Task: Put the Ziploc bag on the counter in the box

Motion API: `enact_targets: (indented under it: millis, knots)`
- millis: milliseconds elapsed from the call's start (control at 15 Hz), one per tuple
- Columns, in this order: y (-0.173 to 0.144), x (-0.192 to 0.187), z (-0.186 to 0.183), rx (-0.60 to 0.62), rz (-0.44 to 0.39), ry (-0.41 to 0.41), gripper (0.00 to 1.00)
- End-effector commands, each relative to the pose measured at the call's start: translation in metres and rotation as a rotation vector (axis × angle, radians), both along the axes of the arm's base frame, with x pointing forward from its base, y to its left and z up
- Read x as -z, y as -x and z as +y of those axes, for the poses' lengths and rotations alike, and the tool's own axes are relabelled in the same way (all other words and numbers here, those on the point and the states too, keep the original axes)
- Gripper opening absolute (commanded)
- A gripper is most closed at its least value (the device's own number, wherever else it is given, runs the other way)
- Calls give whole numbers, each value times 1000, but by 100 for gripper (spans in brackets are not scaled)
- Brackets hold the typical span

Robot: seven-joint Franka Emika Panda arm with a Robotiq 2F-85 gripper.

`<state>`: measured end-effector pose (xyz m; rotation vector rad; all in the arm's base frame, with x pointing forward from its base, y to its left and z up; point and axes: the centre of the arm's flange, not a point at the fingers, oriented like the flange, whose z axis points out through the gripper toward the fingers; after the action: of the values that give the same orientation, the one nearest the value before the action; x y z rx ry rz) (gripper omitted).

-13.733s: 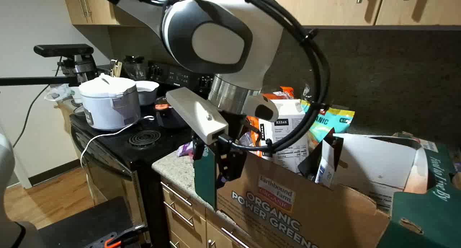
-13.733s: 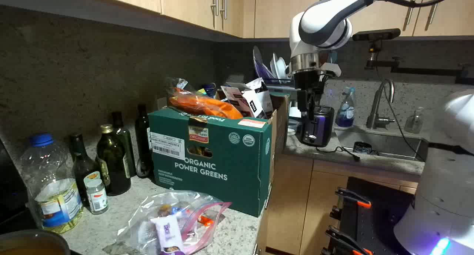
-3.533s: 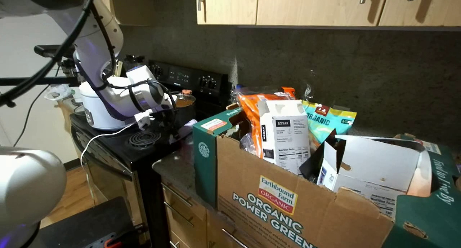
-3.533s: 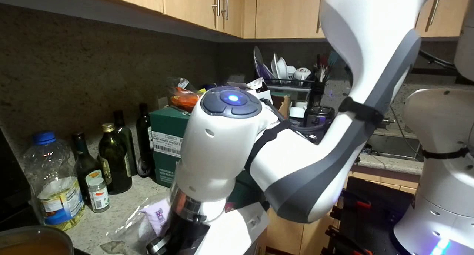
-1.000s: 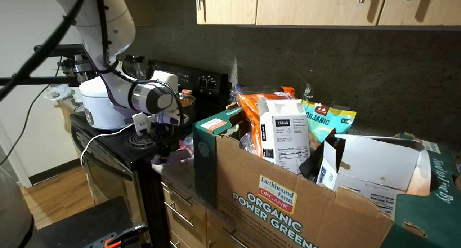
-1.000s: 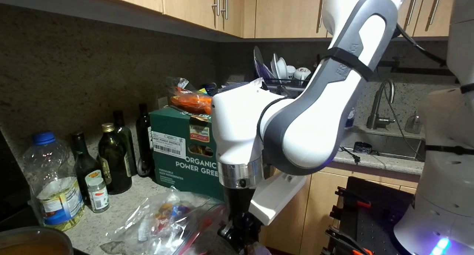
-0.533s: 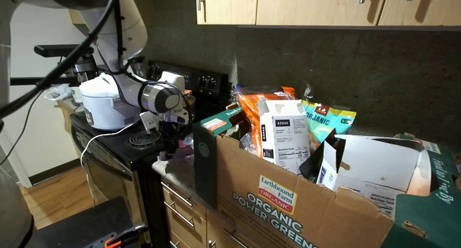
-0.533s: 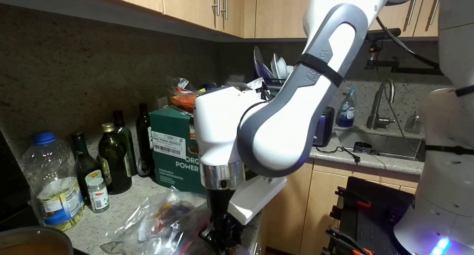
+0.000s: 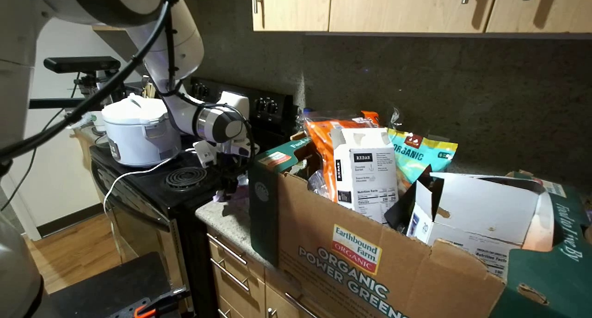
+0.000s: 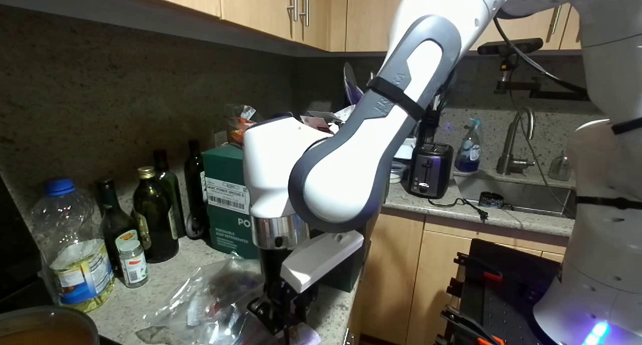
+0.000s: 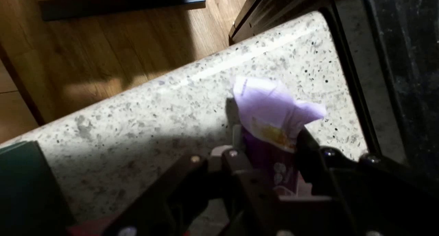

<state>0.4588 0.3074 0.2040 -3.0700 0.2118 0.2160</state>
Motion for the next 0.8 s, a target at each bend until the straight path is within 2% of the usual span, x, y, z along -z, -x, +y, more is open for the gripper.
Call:
enact_targets:
  millis: [0,333,733]
  knots:
    - [-23,-1,4,3,18,6,12]
    - [-41,-4,7,8,9,24,12]
    - [-54,-2,12,-40,-51,85,12]
